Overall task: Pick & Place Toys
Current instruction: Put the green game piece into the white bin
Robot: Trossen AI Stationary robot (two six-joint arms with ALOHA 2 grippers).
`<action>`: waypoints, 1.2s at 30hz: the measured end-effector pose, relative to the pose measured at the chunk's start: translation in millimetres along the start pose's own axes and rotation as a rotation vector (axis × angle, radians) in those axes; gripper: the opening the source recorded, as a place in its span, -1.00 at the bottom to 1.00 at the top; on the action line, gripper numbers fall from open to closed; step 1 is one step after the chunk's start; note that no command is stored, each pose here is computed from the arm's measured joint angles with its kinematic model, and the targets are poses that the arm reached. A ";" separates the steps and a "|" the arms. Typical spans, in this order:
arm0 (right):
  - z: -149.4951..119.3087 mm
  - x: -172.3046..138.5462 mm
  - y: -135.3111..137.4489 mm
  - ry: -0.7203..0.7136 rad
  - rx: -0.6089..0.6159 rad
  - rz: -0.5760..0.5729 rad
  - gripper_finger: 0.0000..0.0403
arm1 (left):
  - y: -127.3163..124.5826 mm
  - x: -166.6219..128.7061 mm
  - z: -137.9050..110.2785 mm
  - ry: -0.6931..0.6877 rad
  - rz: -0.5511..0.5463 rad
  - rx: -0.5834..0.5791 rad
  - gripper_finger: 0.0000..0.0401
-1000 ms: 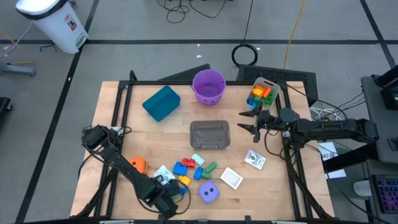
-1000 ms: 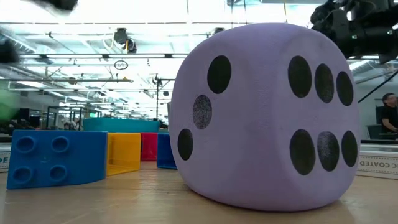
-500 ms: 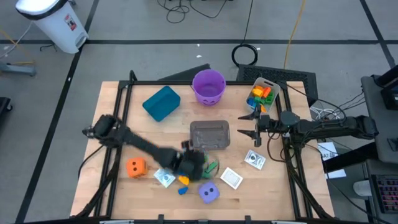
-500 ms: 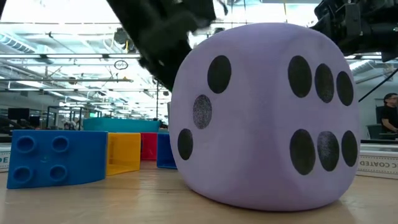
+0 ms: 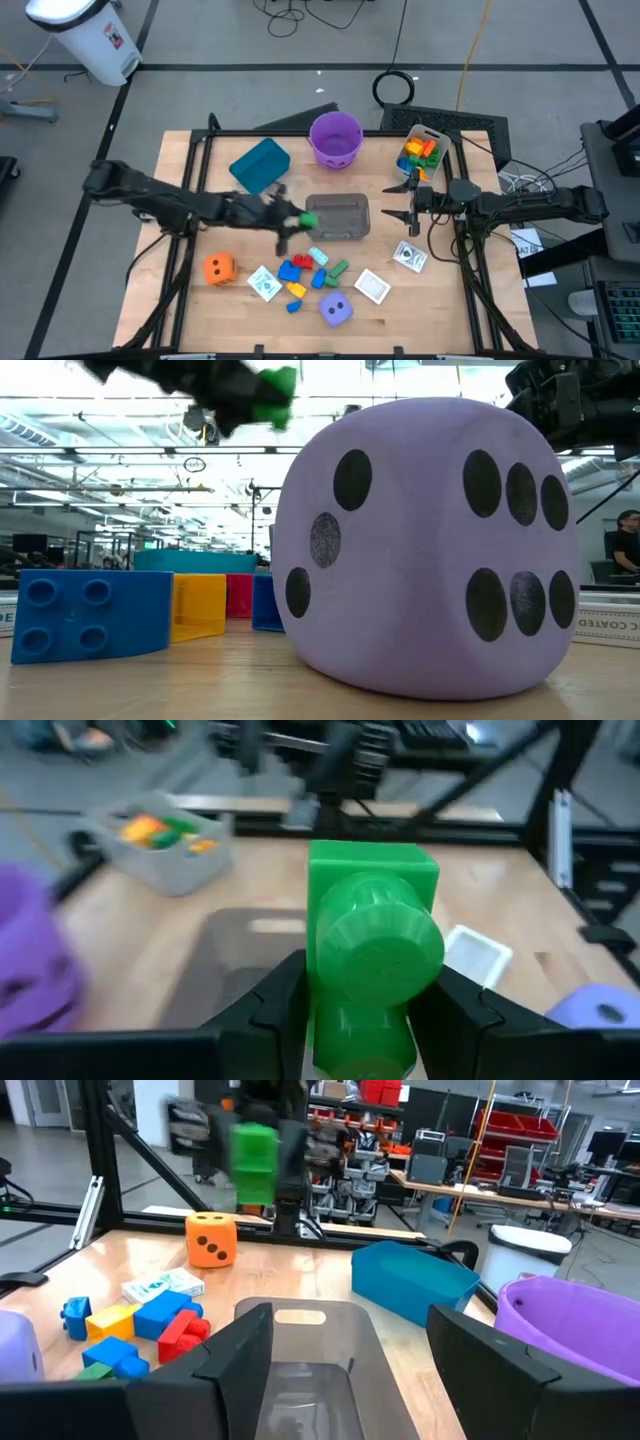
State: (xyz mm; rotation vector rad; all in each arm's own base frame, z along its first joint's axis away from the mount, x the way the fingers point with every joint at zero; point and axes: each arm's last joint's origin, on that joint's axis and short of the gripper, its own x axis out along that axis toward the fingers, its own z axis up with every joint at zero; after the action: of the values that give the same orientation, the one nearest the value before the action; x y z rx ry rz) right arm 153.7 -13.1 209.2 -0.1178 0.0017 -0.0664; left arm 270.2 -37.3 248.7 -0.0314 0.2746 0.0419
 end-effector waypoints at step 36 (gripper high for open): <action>-3.0 59.1 -31.2 -0.131 0.082 -0.096 0.47 | 120.0 104.7 -4.0 -0.194 -0.279 0.023 -0.28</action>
State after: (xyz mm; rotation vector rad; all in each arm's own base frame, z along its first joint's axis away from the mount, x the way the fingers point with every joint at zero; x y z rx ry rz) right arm 210.5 -48.3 210.0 -0.0398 -0.1377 -0.1543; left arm 364.3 86.3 213.3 -0.0420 0.0746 -0.2341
